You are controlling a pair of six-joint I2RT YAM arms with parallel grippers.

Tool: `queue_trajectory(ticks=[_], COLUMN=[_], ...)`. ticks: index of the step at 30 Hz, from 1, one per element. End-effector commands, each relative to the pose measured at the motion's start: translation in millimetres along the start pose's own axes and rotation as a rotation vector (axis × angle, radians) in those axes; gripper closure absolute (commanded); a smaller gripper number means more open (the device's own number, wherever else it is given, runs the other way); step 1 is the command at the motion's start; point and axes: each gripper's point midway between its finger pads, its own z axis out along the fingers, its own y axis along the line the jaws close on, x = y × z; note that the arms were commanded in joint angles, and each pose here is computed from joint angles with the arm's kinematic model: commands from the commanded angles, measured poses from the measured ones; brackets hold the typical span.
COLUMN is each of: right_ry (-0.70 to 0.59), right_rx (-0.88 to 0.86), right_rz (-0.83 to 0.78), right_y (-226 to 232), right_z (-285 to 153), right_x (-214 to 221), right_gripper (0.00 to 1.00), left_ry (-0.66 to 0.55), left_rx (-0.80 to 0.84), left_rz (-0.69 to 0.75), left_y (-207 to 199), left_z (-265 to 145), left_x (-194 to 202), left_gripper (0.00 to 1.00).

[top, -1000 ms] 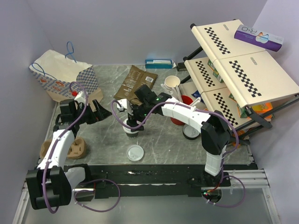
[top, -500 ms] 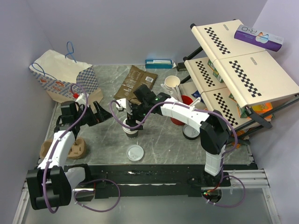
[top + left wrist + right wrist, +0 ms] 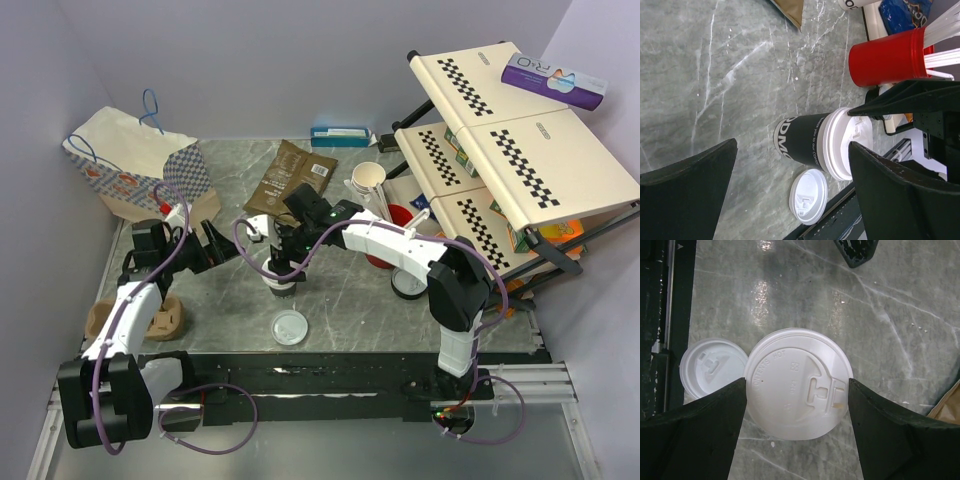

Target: Pack the takeout coffee

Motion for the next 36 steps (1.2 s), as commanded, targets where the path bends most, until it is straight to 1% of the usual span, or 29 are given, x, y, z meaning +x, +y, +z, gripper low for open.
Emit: queue_trajectory(ticks=[1,6,13,17,27,28,29,36], right_ry=[-0.024,-0.030,-0.046,-0.058,-0.041,-0.042,-0.042,-0.049], right_rx=[0.009,0.013,-0.012,-0.026,-0.038,-0.036,-0.038,-0.029], right_rz=[-0.058,-0.050,-0.025,-0.014,-0.014,-0.014,-0.011,0.004], right_y=[-1,0,7,12,16,16,16,17], right_z=[4,6,3,-3,-5,-6,-6,-6], right_x=[-12,-9,-13,-20,-16,-16,-16,-16], right_gripper=[0.17,0.16,0.15,0.14,0.11,0.09,0.01,0.00], left_ry=[-0.006,0.028,0.088,0.094,0.096,0.095,0.099,0.129], left_rx=[0.049,0.071,0.107,0.110,0.117,0.116,0.115,0.129], left_rz=[-0.022,-0.056,-0.031,-0.026,-0.018,-0.018,-0.019,-0.003], left_y=[-5,-4,-14,-16,-18,-18,-17,-21], left_z=[4,9,16,15,15,15,16,22], left_x=[-2,2,8,10,14,15,17,29], left_gripper=[0.01,0.01,0.01,0.00,0.01,0.01,0.01,0.01])
